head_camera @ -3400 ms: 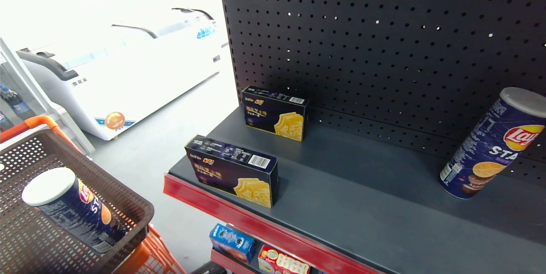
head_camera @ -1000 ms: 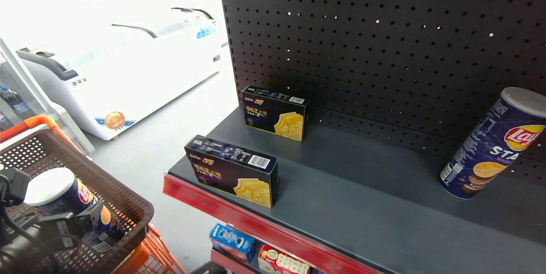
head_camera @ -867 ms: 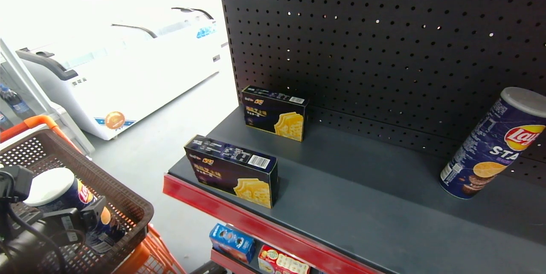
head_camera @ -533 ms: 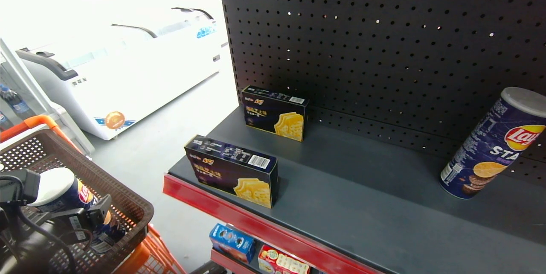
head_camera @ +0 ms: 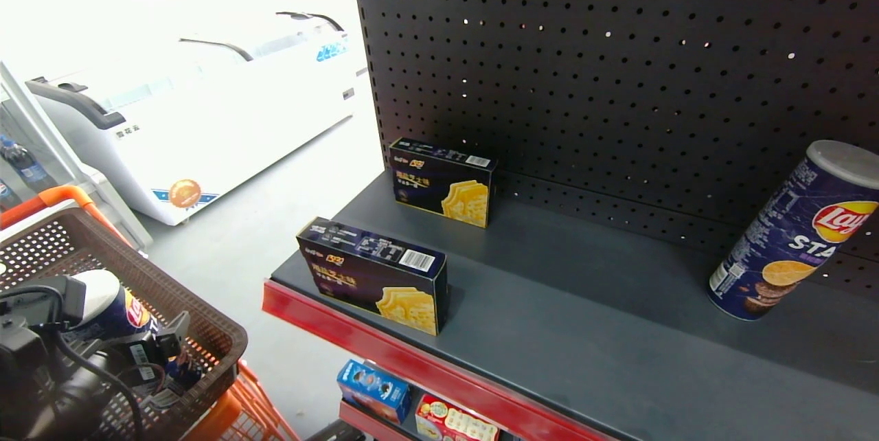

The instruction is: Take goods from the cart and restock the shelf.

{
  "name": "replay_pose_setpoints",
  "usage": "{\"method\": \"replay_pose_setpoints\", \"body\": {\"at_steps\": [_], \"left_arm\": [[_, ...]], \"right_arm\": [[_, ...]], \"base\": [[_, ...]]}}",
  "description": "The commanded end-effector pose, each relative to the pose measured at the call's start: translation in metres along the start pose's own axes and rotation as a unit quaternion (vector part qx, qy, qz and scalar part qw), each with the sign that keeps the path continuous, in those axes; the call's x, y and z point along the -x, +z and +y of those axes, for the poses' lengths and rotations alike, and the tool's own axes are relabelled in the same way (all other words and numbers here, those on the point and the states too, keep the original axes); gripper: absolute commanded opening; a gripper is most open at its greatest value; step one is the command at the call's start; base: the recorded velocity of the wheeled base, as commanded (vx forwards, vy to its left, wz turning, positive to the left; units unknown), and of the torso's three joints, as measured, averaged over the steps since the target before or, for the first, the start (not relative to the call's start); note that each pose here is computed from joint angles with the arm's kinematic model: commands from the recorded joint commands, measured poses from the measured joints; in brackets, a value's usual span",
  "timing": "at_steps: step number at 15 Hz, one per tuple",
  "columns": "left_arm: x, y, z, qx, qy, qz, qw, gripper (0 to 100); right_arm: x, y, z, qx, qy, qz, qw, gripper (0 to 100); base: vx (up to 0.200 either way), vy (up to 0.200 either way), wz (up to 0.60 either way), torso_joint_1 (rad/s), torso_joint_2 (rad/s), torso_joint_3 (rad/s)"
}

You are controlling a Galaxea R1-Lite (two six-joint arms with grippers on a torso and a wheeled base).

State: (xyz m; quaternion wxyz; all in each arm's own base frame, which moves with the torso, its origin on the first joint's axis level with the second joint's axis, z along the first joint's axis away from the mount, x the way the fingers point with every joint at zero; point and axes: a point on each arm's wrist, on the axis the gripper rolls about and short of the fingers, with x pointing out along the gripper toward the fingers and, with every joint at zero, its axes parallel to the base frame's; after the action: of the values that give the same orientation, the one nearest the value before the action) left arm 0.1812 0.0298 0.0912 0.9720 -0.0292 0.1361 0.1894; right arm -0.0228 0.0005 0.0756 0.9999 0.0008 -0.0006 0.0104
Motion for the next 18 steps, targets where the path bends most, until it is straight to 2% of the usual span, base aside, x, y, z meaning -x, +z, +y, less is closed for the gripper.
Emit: {"method": "replay_pose_setpoints", "body": {"at_steps": [1,4,9,18], "left_arm": [[-0.005,-0.006,0.002,-0.002,0.009,0.017,0.9998,100],[-0.011,-0.010,0.002,-0.004,0.012,0.029,0.9995,100],[-0.022,-0.014,0.000,-0.003,0.011,0.024,0.9996,100],[-0.033,-0.004,0.002,0.005,0.021,-0.009,0.9997,100]], "right_arm": [[0.000,0.000,0.000,0.000,0.000,0.000,1.000,100],[0.000,0.000,0.000,0.000,0.000,0.000,1.000,100],[0.000,0.000,0.000,0.000,0.000,0.000,1.000,100],[0.000,0.000,0.000,0.000,0.000,0.000,1.000,100]], "base": [[0.000,0.000,0.00,0.000,0.00,0.000],[0.000,0.000,0.00,0.000,0.00,0.000],[0.000,0.000,0.00,0.000,0.00,0.000],[0.000,0.000,0.00,0.000,0.00,0.000]]}}
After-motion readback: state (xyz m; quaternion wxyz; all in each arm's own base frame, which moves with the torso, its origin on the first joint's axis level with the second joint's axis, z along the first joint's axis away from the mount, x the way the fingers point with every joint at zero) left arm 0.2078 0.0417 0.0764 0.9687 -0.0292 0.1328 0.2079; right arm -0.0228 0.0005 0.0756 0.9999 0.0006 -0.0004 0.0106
